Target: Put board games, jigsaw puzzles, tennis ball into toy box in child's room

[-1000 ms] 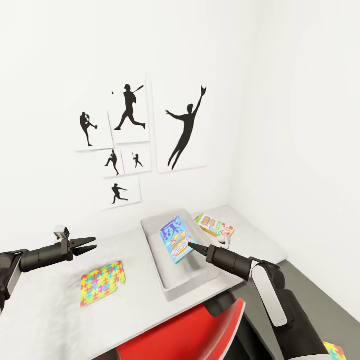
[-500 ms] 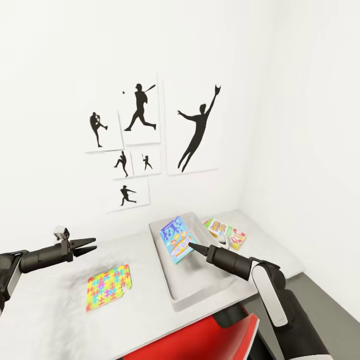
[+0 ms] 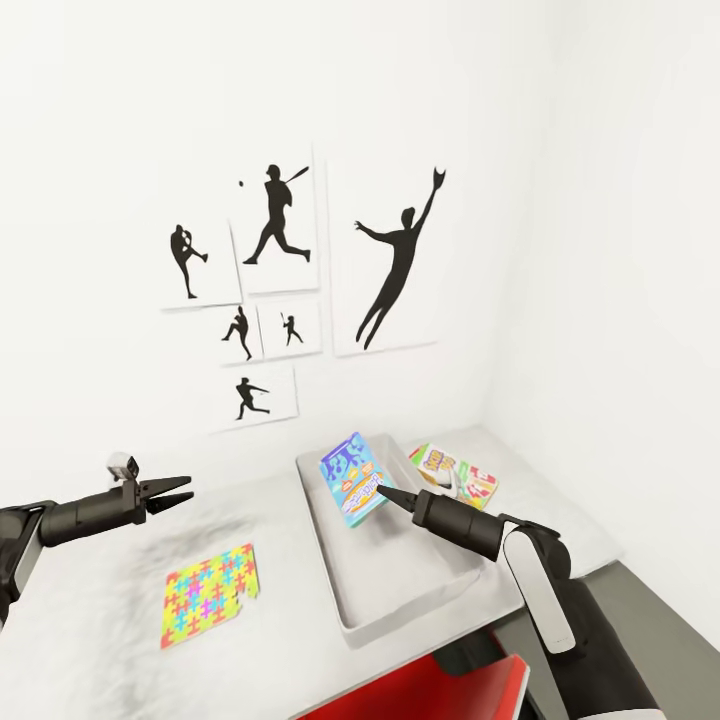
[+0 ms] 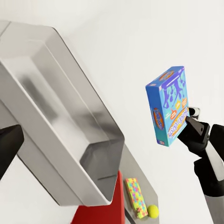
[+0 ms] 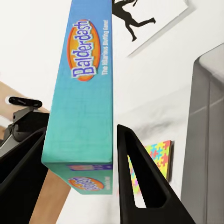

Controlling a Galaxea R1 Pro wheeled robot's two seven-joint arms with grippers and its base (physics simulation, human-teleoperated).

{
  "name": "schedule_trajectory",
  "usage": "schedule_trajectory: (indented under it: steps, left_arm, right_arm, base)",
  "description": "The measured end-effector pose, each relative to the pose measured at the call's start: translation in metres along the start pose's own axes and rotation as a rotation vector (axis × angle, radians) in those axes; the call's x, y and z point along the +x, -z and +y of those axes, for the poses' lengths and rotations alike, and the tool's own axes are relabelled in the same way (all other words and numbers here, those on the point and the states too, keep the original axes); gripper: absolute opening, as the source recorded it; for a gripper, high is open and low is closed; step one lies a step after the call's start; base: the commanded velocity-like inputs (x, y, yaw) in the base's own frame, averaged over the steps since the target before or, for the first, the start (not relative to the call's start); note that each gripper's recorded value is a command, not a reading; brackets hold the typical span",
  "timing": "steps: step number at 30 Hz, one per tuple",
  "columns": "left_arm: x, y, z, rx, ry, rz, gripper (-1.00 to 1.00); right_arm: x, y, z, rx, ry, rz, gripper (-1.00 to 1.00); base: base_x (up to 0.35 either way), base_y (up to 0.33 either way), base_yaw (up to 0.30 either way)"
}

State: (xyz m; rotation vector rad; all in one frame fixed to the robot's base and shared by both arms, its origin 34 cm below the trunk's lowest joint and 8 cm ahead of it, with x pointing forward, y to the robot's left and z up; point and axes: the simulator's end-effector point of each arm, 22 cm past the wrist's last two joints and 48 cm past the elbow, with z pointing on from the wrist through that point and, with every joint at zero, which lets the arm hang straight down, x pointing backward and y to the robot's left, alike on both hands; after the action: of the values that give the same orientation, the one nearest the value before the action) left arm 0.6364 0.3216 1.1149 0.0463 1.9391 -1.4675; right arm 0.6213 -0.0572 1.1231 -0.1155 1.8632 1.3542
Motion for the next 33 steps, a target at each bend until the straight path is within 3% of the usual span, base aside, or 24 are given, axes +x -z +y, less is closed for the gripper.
schedule_trajectory:
  steps: [13, 21, 33]
  left_arm:
    - [0.001, 0.000, 0.001, 0.000, 0.001, 0.000, 1.00]
    - [0.000, 0.001, 0.000, -0.001, 0.001, -0.001, 1.00]
    - [0.000, 0.001, 0.001, -0.001, 0.001, -0.001, 1.00]
  right_arm:
    - [0.000, 0.000, -0.001, 0.002, 0.000, 0.000, -1.00]
    - [-0.011, 0.001, -0.001, -0.001, 0.033, -0.050, -1.00]
    - [-0.013, 0.000, -0.001, 0.001, 0.037, -0.057, -1.00]
  base:
    - [0.041, 0.000, 0.000]
    - [0.050, 0.000, 0.000]
    - [0.023, 0.000, 0.000]
